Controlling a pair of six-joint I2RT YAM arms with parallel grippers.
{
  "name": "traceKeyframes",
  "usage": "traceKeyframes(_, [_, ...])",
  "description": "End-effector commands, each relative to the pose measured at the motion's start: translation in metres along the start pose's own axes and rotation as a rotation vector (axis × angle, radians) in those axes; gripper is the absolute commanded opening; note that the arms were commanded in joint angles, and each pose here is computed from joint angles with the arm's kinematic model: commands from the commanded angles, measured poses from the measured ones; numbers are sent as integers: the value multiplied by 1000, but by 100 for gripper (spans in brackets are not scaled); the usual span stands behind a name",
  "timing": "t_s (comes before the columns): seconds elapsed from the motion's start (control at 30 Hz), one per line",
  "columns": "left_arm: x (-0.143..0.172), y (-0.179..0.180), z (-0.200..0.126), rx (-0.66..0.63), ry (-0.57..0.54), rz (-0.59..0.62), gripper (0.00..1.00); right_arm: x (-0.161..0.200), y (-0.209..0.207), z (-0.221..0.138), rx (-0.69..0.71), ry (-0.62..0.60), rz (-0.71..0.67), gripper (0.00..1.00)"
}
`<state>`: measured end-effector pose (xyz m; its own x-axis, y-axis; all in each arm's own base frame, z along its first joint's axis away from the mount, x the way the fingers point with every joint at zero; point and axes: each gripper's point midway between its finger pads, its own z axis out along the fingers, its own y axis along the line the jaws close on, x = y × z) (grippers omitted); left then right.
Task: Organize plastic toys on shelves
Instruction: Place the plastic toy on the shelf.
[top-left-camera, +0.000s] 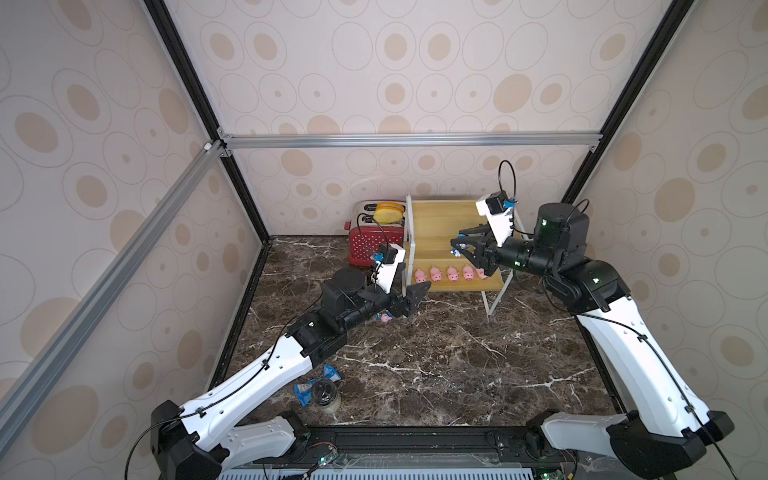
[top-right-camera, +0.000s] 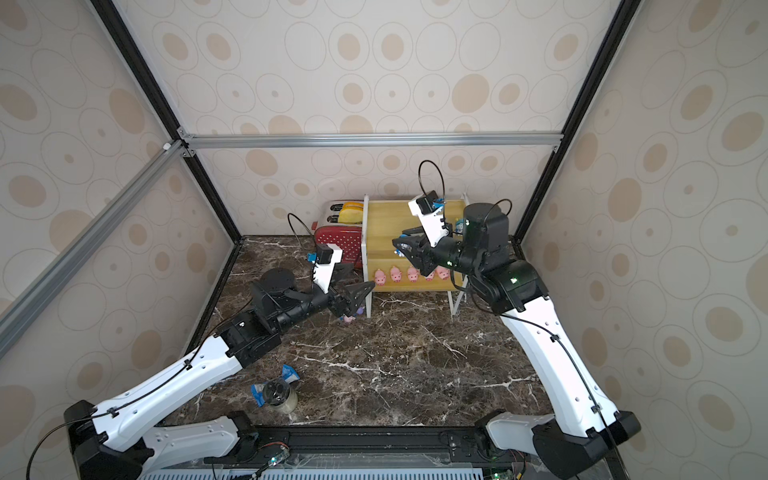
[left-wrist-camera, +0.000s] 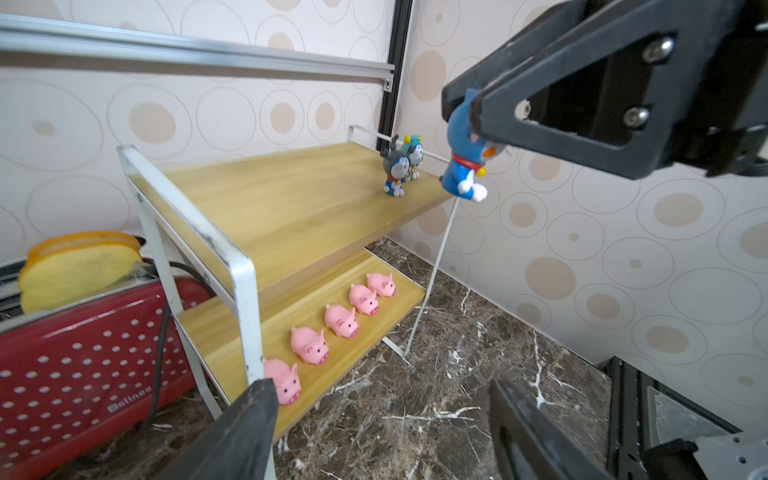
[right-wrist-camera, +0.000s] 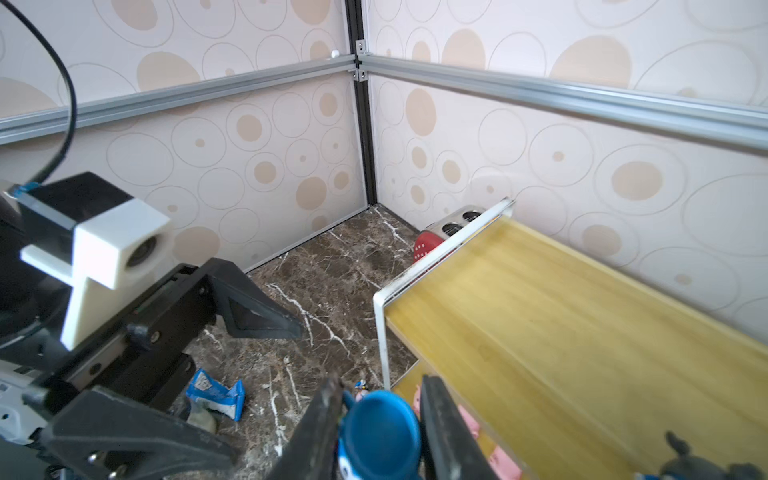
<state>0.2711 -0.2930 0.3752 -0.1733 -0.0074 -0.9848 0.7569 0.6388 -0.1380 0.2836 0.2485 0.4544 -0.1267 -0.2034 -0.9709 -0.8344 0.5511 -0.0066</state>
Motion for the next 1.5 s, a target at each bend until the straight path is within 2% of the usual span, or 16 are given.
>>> traceKeyframes(0.0, [2, 2, 0, 0, 74, 15, 87, 18, -14, 4, 20, 88, -48, 15])
traceKeyframes(0.23, [17, 5, 6, 4, 126, -4, 95, 15, -51, 14, 93, 58, -57, 16])
traceKeyframes(0.27, [19, 7, 6, -12, 135, -7, 99, 15, -57, 16, 101, 56, -56, 16])
traceKeyframes(0.4, [26, 21, 6, -76, 169, -14, 99, 20, -76, 27, 124, 63, -59, 16])
traceKeyframes(0.6, [35, 28, 8, -100, 193, -34, 99, 25, -96, 36, 139, 59, -20, 16])
traceKeyframes(1.47, [43, 34, 12, -115, 205, -35, 99, 59, -108, 51, 117, 131, 48, 21])
